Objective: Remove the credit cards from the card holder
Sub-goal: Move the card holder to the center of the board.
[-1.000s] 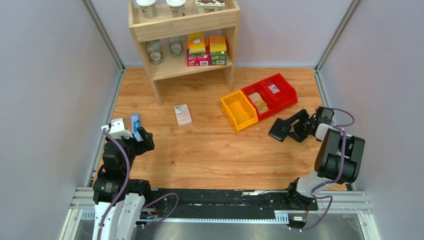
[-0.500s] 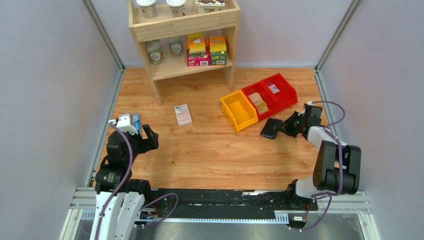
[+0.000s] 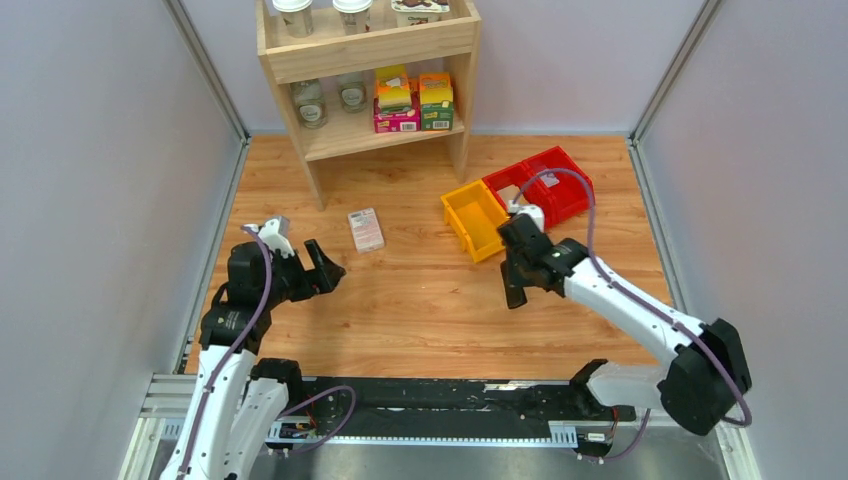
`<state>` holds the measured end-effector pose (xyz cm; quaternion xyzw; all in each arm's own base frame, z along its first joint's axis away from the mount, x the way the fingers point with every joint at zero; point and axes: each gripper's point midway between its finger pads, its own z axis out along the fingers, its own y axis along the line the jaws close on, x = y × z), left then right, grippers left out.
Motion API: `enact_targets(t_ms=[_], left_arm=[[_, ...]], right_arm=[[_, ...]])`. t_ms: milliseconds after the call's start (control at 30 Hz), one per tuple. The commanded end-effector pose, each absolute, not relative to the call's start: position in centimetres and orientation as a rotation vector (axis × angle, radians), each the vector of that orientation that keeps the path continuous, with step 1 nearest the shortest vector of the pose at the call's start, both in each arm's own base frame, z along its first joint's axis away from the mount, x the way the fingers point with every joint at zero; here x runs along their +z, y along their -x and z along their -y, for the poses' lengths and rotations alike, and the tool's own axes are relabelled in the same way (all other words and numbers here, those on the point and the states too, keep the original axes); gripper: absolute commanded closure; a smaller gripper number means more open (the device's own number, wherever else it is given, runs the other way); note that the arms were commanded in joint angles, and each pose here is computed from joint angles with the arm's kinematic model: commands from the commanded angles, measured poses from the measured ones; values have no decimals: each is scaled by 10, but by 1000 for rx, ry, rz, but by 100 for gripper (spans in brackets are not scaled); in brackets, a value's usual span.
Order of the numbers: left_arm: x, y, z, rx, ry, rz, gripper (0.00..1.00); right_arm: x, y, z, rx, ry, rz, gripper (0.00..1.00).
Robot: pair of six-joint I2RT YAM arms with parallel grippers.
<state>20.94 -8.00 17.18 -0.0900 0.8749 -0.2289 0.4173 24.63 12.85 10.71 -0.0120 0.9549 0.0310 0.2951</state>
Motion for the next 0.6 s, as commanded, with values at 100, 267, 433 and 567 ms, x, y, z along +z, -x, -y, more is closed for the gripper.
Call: enact_targets(t_ms=[100,267,433,567], left_arm=[[178,-205,98,-720,287,-2198,2],[166,-198,104,-746,313,-2233,4],[152,-195,110,-770,329,-2279,9],[144,-195,122,-810,313,-2303,12]], right_arm=[[114,-250,-200,-287,405,-2437,100],[99,-211,-313,58,746,-2476,60],[123,-186,-350,373,847,-2429,26],[128,-193,-319,342,832,-2423,22]])
